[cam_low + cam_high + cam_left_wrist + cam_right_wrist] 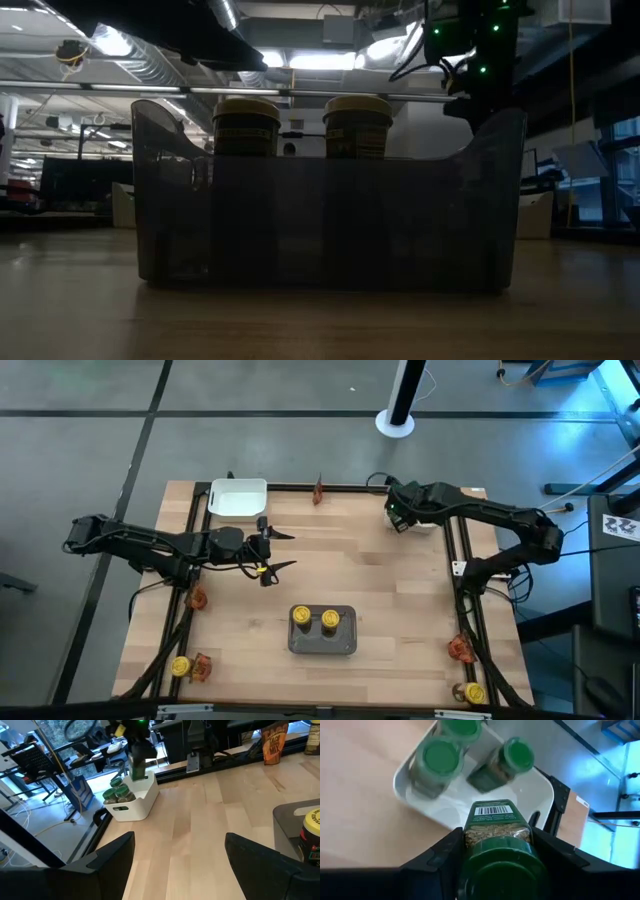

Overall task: Sort spices by type
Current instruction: Put the green seasoning bottle into the right white bin

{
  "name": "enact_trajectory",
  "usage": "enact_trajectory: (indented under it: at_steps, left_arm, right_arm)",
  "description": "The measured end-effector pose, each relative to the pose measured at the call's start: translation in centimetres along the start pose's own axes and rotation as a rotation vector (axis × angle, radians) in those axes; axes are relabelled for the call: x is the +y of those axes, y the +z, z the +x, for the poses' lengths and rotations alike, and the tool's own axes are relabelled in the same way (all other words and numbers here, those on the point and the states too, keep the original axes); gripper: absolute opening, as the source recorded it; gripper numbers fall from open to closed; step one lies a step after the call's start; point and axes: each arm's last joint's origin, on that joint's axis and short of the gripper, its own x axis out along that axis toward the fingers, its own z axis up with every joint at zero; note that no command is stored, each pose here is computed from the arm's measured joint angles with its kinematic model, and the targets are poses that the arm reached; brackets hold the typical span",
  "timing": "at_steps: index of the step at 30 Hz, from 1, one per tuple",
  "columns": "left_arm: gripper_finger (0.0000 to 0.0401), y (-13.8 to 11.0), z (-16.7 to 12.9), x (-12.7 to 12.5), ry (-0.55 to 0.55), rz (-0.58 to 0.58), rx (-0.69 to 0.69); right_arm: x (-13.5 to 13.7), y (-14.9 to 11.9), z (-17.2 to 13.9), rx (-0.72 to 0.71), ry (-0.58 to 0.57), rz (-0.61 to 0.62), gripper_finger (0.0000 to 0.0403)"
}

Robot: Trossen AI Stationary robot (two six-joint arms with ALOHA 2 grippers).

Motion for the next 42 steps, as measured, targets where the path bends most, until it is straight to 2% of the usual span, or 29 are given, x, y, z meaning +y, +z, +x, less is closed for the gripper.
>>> enact_trajectory:
  at_steps: [9,17,24,33,42]
  left_arm:
    - [0.0294,0.0,0.0,0.0,0.000,0.000,0.000]
    - [0.0294,0.0,0.0,0.0,0.000,0.000,0.000]
    - [0.0294,0.0,0.0,0.0,0.000,0.001,0.000]
    - [0.0294,0.0,0.0,0.0,0.000,0.014,0.002]
    - [0.0294,0.0,0.0,0.0,0.000,0.012,0.001]
  right_arm:
    - [-1.5,1.8,1.5,-0.019,0.030,0.086,0.0207]
    - [-1.6,2.9,3.5,0.028,0.047,0.138,0.0207]
    - [-1.4,3.6,5.5,0.079,0.048,0.132,0.0207]
    - [-0.7,2.3,8.4,0.104,0.111,0.158,0.0207]
    - [-0.2,1.6,9.6,0.081,0.126,0.171,0.0207]
